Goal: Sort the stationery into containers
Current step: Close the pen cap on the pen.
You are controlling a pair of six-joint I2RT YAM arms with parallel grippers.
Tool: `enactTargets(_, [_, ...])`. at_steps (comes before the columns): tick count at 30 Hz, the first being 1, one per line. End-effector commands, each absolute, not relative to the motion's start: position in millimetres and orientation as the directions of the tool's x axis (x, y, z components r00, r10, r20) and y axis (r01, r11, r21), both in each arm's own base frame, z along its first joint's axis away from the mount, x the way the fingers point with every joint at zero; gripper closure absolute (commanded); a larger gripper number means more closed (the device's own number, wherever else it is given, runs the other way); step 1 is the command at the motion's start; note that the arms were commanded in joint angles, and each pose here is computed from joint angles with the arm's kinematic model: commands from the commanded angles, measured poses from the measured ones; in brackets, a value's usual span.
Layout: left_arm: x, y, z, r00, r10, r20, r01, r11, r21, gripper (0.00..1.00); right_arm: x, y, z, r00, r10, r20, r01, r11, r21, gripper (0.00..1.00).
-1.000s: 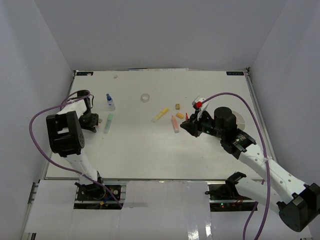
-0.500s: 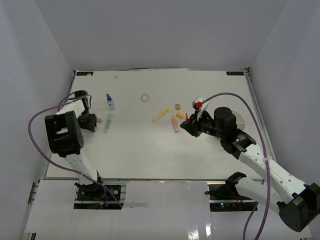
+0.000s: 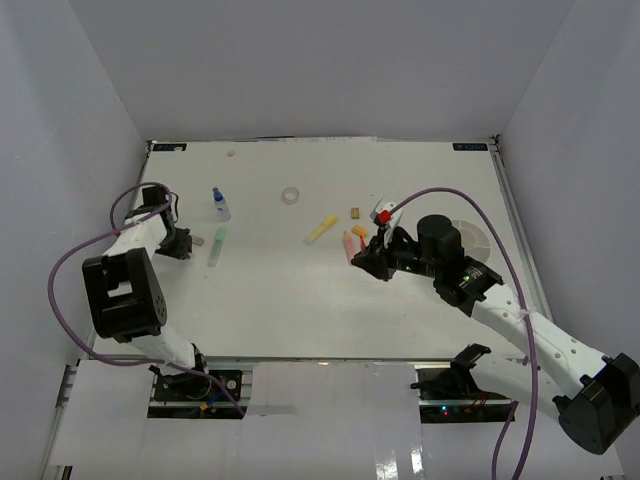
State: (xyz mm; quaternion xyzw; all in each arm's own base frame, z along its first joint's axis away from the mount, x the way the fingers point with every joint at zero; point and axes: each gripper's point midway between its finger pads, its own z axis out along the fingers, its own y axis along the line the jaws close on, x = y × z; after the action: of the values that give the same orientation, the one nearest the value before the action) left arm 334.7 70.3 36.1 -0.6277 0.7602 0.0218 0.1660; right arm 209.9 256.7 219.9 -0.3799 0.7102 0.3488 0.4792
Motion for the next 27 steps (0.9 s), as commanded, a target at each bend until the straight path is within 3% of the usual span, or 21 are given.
enactTargets(1, [363,69,105,-0.186,-0.899,-0.396,-0.837,0.356,-0.416,0.94,201,274,242,-0.194,-0.192,-0.962,-0.915,0.39,0.107,0.92])
enactTargets(5, [377,46,173,-0.239,-0.814,-0.529,-0.581,0.556,-0.595,1.0,197,288,247,-0.201,-0.203,-0.958,-0.929,0.35,0.12,0.92])
enactTargets(8, [390,1,241,-0.267,-0.691,-0.672,-0.207,0.722,-0.66,1.0,194,303,254,-0.205,-0.205,-0.957,-0.942,0.308,0.136,0.92])
enactTargets(11, [381,-59,293,-0.272,-0.56,-0.782,0.19,0.766,-0.614,1.0,188,321,263,-0.236,-0.207,-0.949,-0.947,0.267,0.177,0.92])
enactTargets(15, [343,-141,344,-0.269,-0.434,-0.86,0.628,0.598,-0.499,1.0,181,342,274,-0.255,-0.212,-0.943,-0.953,0.221,0.208,0.92])
enactTargets(17, [324,-168,369,-0.236,-0.413,-0.879,0.755,0.491,-0.434,1.0,181,354,281,-0.259,-0.214,-0.942,-0.955,0.205,0.216,0.92])
enactTargets(20, [295,-195,388,-0.207,-0.38,-0.901,0.864,0.362,-0.351,1.0,173,369,285,-0.273,-0.224,-0.935,-0.955,0.176,0.237,0.92])
enactTargets(27, [251,-222,412,-0.11,-0.34,-0.934,0.958,0.214,-0.191,1.0,171,385,289,-0.306,-0.215,-0.928,-0.947,0.172,0.272,0.92])
